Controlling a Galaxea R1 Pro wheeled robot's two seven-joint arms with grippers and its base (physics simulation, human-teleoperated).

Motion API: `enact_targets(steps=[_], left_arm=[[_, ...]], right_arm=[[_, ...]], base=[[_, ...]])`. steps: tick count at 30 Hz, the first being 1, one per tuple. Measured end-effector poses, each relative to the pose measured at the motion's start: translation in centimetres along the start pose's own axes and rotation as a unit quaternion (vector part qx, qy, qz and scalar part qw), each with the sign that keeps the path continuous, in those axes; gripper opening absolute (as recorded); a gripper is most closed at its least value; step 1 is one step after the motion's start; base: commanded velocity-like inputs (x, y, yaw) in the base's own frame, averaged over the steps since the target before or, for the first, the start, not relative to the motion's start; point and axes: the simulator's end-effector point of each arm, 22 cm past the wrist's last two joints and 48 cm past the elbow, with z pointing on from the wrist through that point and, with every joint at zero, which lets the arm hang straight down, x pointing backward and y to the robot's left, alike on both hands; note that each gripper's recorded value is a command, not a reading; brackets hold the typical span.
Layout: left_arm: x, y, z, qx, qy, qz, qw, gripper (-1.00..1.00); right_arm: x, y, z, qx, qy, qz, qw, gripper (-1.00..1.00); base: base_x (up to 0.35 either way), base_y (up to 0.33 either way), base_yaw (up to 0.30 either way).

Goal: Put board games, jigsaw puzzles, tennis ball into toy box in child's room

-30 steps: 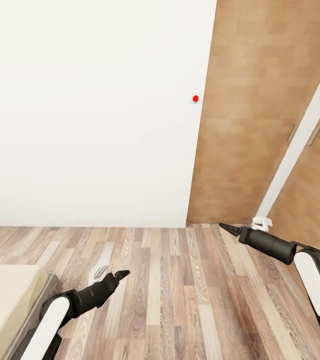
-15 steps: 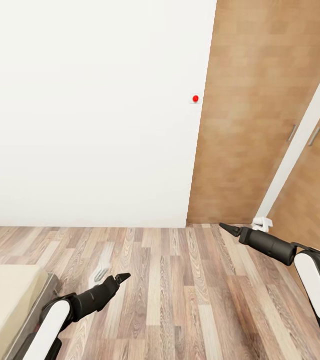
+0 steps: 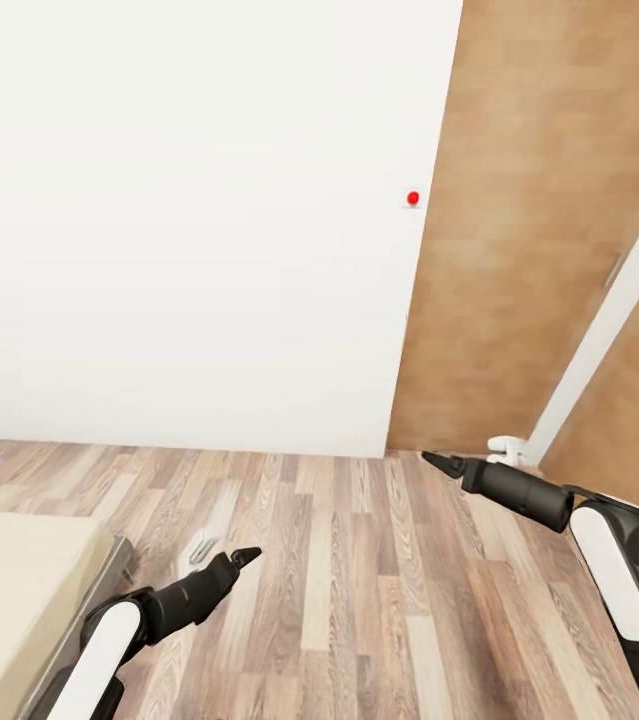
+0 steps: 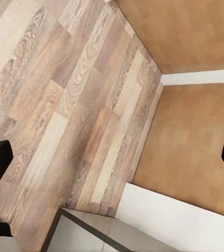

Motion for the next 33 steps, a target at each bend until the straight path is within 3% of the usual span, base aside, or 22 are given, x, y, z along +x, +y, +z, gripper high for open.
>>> enact_targets(steps=[11,25,33], left_arm=[[0.1,-0.1,0.1,0.001,0.001,-0.001,1.0,1.0],[0.1,0.3,-0.1,-0.003,0.0,-0.003,1.0,1.0],[0.3,0.6,-0.1,-0.005,0.0,-0.004,1.0,1.0]], right_arm=[[2.8,0.8,2.1,0.02,0.035,-0.01,0.9991,1.0],[5.3,3.4,4.0,0.004,0.06,-0.013,0.9981,1.0],[5.7,3.8,4.3,0.001,0.064,-0.015,0.9978,1.0]], base=[[0.0,0.0,0.289],[0.0,0.0,0.298],[0.0,0.0,0.299]])
